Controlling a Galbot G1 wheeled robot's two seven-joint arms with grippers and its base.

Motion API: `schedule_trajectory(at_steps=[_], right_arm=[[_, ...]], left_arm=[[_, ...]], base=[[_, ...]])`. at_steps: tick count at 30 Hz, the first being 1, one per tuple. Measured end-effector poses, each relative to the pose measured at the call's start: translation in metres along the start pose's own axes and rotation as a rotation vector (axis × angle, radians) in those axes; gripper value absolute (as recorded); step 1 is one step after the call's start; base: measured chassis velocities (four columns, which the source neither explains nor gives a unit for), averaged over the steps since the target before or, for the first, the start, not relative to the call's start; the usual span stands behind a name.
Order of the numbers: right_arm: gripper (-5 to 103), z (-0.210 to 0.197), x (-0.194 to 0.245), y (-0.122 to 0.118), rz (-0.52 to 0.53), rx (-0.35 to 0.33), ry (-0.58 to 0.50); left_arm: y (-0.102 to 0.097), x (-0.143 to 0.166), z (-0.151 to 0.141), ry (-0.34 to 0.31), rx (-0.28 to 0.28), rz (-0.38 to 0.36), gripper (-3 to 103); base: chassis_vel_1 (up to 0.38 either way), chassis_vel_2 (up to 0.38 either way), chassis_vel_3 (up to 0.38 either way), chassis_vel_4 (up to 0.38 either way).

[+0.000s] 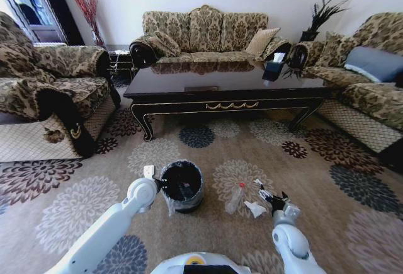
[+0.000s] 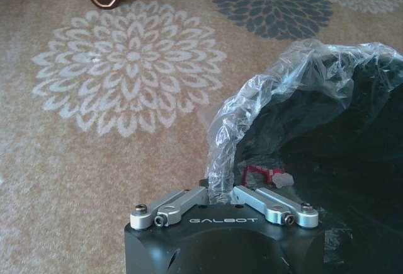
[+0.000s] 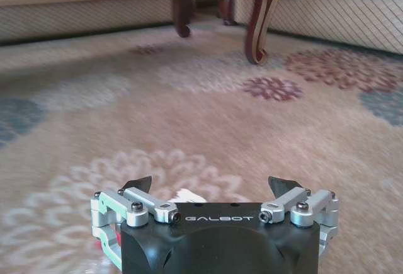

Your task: Move to the front of the table and pick up the trash from the floor, then place it into the trash bin.

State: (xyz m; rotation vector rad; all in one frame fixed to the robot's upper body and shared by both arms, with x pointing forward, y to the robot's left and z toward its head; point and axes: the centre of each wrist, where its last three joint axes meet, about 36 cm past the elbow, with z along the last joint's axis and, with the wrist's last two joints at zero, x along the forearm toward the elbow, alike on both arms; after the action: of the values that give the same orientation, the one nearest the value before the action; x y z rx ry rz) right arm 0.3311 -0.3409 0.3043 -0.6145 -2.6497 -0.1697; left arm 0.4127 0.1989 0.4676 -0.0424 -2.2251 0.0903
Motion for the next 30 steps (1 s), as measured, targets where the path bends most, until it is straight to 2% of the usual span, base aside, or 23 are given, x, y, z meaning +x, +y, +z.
schedule_trajectory(at_steps=[5,7,9,16,17,18,20,21,22,24,26,28,30], right_arm=[[100,0.012,-0.044,-0.01,0.12,-0.026,0.049],[100,0.012,-0.046,-0.01,0.124,-0.029,0.051],[100,0.012,-0.061,-0.013,0.151,-0.061,0.07],[100,0.014,-0.077,-0.016,0.161,-0.124,0.122],[101,0.014,-0.079,-0.016,0.161,-0.149,0.145],[96,0.015,-0.079,-0.017,0.162,-0.158,0.153],[96,0.016,-0.08,-0.017,0.166,-0.167,0.162],[90,0.019,-0.081,-0.019,0.174,-0.175,0.175],[90,0.021,-0.081,-0.02,0.177,-0.179,0.182],[99,0.024,-0.082,-0.023,0.181,-0.199,0.202],[99,0.025,-0.083,-0.023,0.182,-0.208,0.209],[96,0.024,-0.087,-0.026,0.183,-0.258,0.239],[88,0.024,-0.09,-0.027,0.181,-0.29,0.263]], left_arm=[[0.008,0.01,0.007,-0.001,0.011,-0.003,0],[0.008,0.011,0.007,-0.001,0.011,-0.003,0],[0.013,0.016,0.01,-0.001,0.012,-0.007,0],[0.018,0.023,0.011,-0.005,0.009,-0.011,0],[0.018,0.024,0.012,-0.005,0.01,-0.012,0],[0.019,0.024,0.013,-0.004,0.011,-0.012,0],[0.019,0.024,0.013,-0.004,0.013,-0.013,0],[0.02,0.025,0.014,-0.002,0.014,-0.013,0],[0.02,0.025,0.015,-0.002,0.014,-0.013,0],[0.019,0.026,0.015,-0.002,0.014,-0.01,0],[0.019,0.027,0.015,-0.002,0.015,-0.008,0],[0.019,0.027,0.015,-0.003,0.016,-0.005,0],[0.019,0.028,0.015,-0.003,0.016,-0.004,0]], base=[[0.0,0.0,0.0,0.0],[0.0,0.0,0.0,0.0],[0.0,0.0,0.0,0.0],[0.0,0.0,0.0,0.0],[0.0,0.0,0.0,0.0],[0.0,0.0,0.0,0.0],[0.0,0.0,0.0,0.0],[0.0,0.0,0.0,0.0],[0.0,0.0,0.0,0.0],[0.0,0.0,0.0,0.0],[0.0,0.0,0.0,0.0],[0.0,0.0,0.0,0.0],[0.0,0.0,0.0,0.0]])
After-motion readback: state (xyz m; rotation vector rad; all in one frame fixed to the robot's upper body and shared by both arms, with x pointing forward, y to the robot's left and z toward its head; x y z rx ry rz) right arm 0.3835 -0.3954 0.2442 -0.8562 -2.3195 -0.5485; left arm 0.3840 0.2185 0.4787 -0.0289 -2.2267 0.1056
